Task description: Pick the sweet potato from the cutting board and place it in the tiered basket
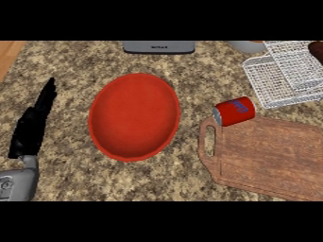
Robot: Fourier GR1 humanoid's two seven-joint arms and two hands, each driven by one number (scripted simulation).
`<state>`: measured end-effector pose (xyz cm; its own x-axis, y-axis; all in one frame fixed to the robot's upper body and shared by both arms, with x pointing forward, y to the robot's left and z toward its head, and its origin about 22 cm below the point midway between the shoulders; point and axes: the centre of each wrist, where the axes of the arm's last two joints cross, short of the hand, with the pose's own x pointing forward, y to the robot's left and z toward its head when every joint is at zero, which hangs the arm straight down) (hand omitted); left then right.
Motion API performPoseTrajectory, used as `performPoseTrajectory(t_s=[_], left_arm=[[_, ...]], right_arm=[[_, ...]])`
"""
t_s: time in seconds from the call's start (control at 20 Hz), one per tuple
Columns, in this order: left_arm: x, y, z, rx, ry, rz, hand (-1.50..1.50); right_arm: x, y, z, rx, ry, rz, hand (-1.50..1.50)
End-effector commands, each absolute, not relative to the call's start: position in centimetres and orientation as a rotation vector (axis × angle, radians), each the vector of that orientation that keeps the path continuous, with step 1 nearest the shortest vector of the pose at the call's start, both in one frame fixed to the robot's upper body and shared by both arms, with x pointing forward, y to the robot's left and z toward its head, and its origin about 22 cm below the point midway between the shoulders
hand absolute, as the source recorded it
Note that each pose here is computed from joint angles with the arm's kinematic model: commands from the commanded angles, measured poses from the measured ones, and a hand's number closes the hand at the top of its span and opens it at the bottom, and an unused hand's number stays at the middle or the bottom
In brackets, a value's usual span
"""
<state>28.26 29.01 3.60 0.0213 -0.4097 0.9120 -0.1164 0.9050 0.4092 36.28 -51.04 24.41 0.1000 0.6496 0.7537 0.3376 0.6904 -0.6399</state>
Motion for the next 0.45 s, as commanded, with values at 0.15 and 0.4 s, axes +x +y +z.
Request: performPoseTrajectory(t_s=[0.15, 0.4], left_arm=[[28.5, 29.6, 4.1, 0.420, -1.551, -0.244, 0.00], [27.8, 29.8, 2.8, 0.421, -1.546, -0.239, 0.00]], right_arm=[[28.6, -58.3, 25.0, -0.802, -1.482, 0.228, -1.50], [24.0, -61.4, 23.3, -0.733, -1.551, 0.177, -1.50]])
